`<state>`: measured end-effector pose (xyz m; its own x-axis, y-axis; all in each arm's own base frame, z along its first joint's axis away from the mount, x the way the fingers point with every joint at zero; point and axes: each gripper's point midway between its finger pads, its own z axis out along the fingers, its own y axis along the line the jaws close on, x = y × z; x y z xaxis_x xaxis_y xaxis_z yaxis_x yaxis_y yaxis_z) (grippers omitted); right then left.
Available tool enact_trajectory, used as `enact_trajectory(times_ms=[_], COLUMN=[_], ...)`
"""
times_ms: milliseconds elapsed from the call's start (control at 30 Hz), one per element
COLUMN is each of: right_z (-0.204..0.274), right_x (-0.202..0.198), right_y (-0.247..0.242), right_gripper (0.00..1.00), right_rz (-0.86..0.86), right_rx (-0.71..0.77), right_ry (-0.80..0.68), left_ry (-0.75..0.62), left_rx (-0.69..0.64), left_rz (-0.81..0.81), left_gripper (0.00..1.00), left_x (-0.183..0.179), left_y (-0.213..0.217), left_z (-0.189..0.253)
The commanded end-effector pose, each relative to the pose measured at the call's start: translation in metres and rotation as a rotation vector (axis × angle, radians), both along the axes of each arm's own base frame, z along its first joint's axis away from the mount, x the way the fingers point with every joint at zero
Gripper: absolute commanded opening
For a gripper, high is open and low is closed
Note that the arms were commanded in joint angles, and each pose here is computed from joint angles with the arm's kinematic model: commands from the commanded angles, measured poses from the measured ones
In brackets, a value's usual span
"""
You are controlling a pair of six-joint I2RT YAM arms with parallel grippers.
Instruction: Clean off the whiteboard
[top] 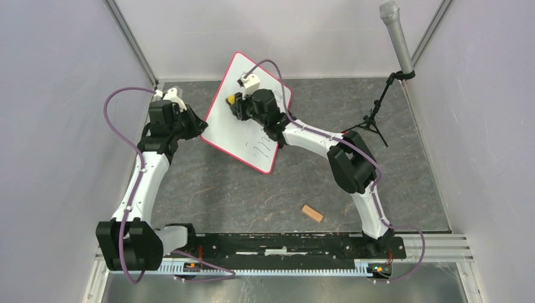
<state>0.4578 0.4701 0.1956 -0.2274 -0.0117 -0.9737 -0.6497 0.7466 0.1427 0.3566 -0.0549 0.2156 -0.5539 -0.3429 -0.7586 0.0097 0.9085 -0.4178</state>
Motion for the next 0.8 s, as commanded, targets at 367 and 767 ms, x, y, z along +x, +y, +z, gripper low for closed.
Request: enact_trajectory(times_ms=[367, 767], right_z=[-0.066, -0.054], right_x=[-0.039, 0.021], right_y=[-0.014, -0.018], right_gripper=[0.21, 0.22], right_rz=[0.001, -0.039], right_rx=[-0.140, -0.093], right_ry=[0.099, 0.074], left_ry=[-0.038, -0.036], left_rx=[-0.005, 0.002], left_rz=[-0.052, -0.048], left_gripper=[0.02, 0.02], left_x=[-0.001, 0.000], left_y=[-0.009, -0.007], left_z=[0.012, 0.011])
